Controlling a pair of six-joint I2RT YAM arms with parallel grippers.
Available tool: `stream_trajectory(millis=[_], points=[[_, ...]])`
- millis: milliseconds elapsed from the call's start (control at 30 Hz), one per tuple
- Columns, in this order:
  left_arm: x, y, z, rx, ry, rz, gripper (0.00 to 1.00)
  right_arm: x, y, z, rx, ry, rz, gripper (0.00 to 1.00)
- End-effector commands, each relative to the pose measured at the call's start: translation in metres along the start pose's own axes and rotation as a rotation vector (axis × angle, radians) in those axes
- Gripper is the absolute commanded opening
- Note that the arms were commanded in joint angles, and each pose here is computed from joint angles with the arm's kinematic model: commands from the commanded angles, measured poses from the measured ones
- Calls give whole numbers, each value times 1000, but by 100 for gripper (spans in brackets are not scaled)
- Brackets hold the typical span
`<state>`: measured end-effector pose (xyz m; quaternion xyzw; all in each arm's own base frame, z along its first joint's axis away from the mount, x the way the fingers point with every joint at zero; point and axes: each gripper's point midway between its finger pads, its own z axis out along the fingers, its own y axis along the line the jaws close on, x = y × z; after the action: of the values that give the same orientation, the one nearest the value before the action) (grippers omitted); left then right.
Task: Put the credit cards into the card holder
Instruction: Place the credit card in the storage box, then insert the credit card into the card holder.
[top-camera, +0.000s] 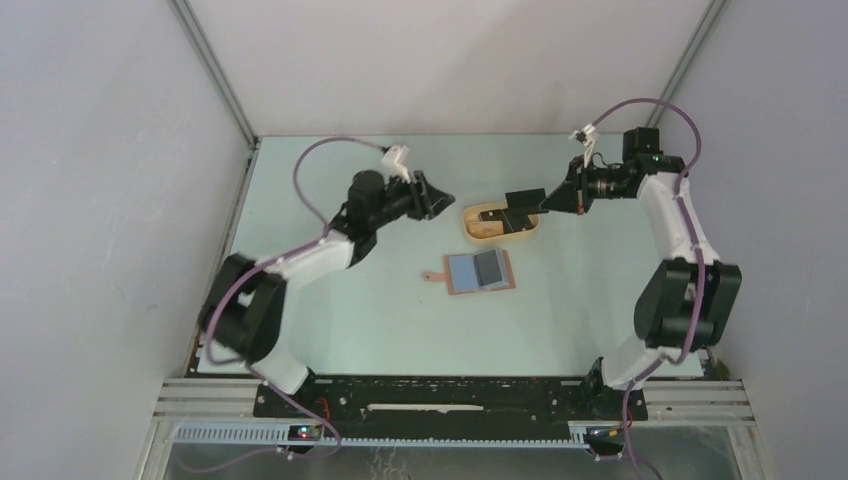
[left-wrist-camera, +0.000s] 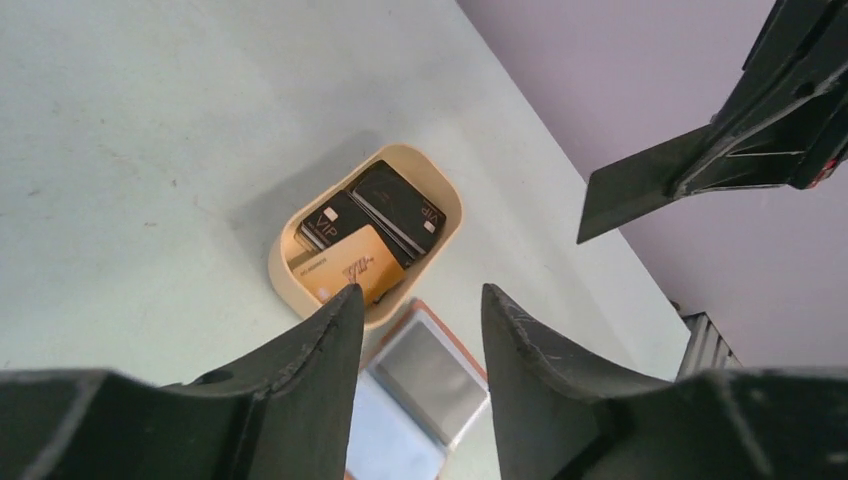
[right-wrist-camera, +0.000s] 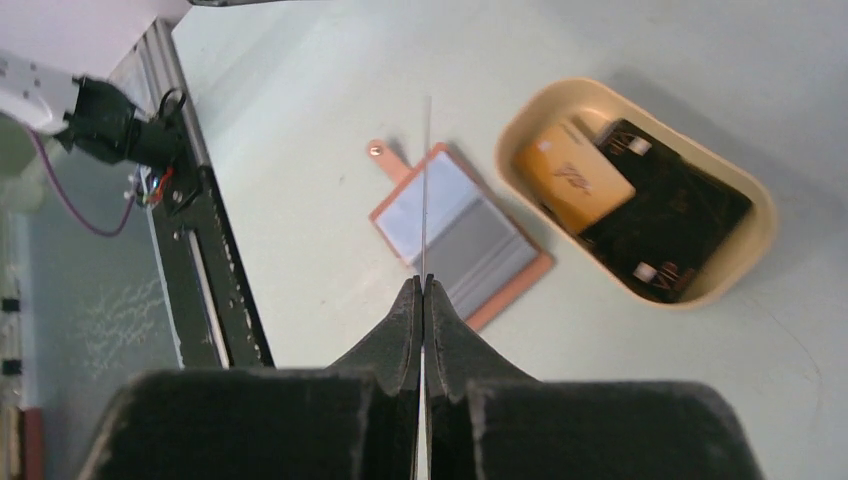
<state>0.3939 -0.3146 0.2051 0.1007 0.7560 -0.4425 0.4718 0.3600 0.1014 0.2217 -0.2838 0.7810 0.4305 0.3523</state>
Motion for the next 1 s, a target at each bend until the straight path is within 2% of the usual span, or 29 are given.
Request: stream_trajectory(millis=[0, 100, 167, 200, 233, 300, 433, 533, 667, 967], points=[[-9, -22, -55, 13, -174, 195, 55, 11, 71, 7, -61, 56, -245, 0], [-9, -40, -94, 77, -291, 267, 66, 47, 102, 26, -99, 193, -351, 0], [-7, -52, -118, 139, -374, 318, 82, 73, 120, 38, -160, 289, -394, 0], [-5, -56, -129, 164, -414, 329, 94, 84, 126, 43, -181, 330, -401, 0], [-2, -59, -137, 186, -436, 318, 99, 93, 132, 47, -204, 366, -407, 0], [9, -67, -150, 254, -443, 296, 100, 106, 139, 53, -240, 423, -419, 0], [43, -95, -159, 461, -302, 272, 96, 131, 149, 66, -328, 524, -436, 0], [66, -105, -167, 547, -227, 209, 94, 149, 164, 74, -419, 593, -434, 0], [87, -104, -177, 549, -220, 161, 94, 158, 167, 79, -451, 648, -426, 0], [121, -101, -168, 465, -133, 218, 93, 154, 170, 77, -465, 625, -400, 0]])
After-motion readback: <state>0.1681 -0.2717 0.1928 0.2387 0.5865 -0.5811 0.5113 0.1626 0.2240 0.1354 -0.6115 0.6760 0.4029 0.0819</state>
